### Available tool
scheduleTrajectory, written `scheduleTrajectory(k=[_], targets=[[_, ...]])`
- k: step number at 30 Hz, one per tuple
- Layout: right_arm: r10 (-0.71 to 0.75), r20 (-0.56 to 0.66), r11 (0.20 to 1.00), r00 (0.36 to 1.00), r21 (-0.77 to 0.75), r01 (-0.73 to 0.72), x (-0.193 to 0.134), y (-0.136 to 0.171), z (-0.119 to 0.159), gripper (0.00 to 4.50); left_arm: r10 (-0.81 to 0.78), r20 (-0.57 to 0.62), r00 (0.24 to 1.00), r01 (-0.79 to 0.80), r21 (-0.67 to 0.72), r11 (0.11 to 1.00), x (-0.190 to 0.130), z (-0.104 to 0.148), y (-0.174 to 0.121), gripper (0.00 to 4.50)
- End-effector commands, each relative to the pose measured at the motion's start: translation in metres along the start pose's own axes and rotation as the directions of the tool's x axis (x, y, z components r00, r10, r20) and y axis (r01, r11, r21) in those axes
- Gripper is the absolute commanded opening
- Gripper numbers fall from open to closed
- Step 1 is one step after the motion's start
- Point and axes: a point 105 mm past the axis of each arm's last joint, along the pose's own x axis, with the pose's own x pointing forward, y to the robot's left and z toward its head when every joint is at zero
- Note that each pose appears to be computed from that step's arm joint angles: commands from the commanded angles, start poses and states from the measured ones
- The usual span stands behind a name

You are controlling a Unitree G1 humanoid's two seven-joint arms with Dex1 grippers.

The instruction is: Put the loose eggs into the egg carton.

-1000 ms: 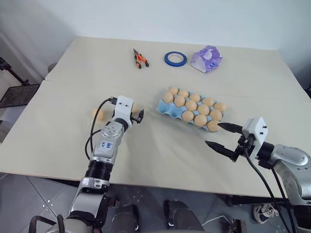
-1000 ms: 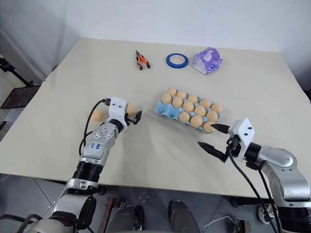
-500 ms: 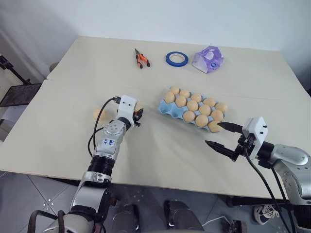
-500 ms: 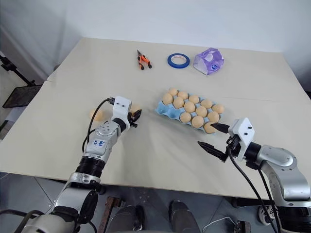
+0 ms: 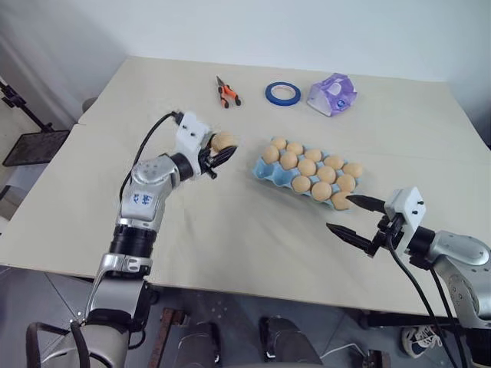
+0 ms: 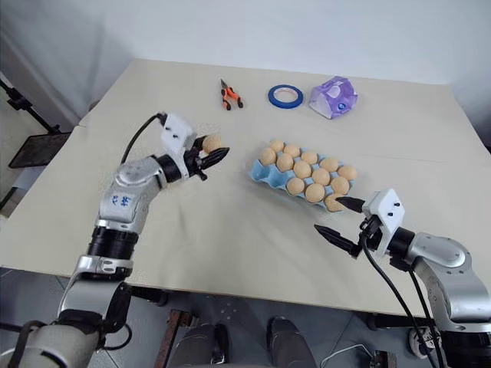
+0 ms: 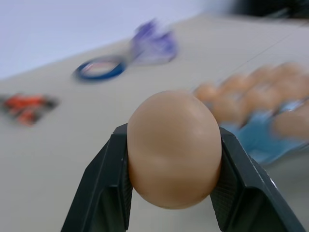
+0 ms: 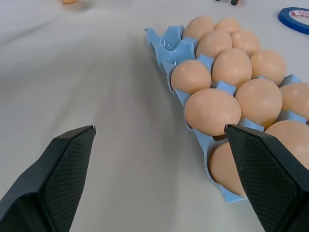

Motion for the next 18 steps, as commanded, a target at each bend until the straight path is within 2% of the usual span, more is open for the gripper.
scheduleTrajectory(k=[1, 6, 12, 18], targets=[[-0.02, 0.045, 0.999, 0.999, -0.033, 0.022, -0.001, -0.004, 0.012, 4.5, -0.173, 0.02, 0.985, 0.173, 0.005, 0.985, 0.02, 0.01, -0.026, 1.7], [-0.031, 0.052, 0.999, 0.998, -0.029, 0.033, -0.001, -0.001, 0.011, 4.5, -0.289, -0.02, 0.957, 0.289, -0.026, 0.957, 0.051, -0.006, -0.049, 1.7], [-0.05, 0.051, 0.998, 0.997, -0.022, 0.052, -0.005, 0.001, 0.008, 4.5, -0.293, -0.067, 0.954, 0.29, -0.051, 0.956, 0.072, -0.019, -0.052, 1.7], [-0.069, 0.048, 0.997, 0.996, -0.015, 0.07, -0.008, 0.003, 0.006, 4.5, -0.288, -0.089, 0.954, 0.283, -0.058, 0.957, 0.08, -0.023, -0.052, 3.66]])
